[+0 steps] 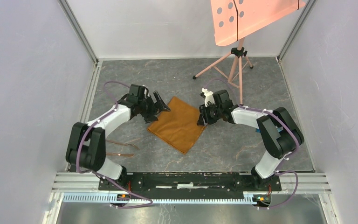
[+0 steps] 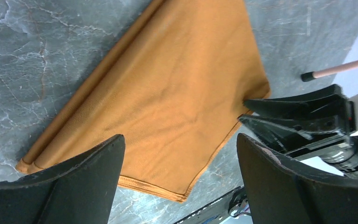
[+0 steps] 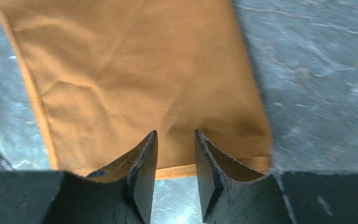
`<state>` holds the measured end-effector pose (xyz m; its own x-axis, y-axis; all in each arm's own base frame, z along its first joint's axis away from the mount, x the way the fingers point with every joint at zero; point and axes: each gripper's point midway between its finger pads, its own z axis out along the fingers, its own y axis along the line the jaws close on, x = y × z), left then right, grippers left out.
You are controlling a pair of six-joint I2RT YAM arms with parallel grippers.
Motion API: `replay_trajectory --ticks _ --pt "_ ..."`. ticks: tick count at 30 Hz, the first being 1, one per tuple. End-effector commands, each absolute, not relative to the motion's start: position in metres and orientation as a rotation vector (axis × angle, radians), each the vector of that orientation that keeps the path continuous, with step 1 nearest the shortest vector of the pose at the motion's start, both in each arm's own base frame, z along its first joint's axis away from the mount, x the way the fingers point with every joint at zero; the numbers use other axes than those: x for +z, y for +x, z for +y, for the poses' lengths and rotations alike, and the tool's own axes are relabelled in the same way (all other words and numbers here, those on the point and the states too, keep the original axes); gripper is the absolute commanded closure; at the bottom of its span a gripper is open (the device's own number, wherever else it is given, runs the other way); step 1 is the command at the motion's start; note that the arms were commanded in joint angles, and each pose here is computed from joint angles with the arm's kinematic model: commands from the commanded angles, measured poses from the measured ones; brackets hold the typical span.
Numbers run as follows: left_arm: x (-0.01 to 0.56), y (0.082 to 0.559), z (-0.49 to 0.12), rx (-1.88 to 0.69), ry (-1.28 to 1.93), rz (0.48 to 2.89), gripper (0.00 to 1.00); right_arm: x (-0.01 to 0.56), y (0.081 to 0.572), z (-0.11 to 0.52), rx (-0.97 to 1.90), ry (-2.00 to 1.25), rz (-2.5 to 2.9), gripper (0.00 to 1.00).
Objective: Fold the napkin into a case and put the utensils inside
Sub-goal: Move the square-folded napkin to the center of the board.
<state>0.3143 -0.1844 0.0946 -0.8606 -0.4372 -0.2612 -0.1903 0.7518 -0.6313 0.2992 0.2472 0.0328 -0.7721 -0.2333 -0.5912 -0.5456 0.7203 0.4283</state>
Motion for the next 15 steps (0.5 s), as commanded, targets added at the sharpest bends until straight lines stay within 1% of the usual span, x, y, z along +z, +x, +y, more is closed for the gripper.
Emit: replay_trajectory --ticks 1,6,9,11,13,15 --pt "0.077 0.32 -0.192 -0.893 -0.396 2.582 0.04 0.019 0.325 0.22 0.643 -0.593 2.4 0.6" --pt "0.038 0.309 -0.182 -0.817 -0.44 2.636 0.05 0.012 0.351 0.193 0.385 -0.696 2.391 0.58" --pt "0.024 0.294 -0.184 -0.839 -0.485 2.655 0.05 0.016 0.37 0.186 0.279 -0.746 2.364 0.56" --pt "0.025 0.286 -0.194 -0.875 -0.49 2.641 0.05 0.025 0.386 0.185 0.223 -0.752 2.335 0.54" --pt "0.028 0.274 -0.207 -0.913 -0.487 2.638 0.05 0.038 0.396 0.187 0.2 -0.733 2.338 0.52" --pt "0.034 0.266 -0.215 -0.946 -0.491 2.623 0.05 0.064 0.398 0.205 0.313 -0.678 2.309 0.5"
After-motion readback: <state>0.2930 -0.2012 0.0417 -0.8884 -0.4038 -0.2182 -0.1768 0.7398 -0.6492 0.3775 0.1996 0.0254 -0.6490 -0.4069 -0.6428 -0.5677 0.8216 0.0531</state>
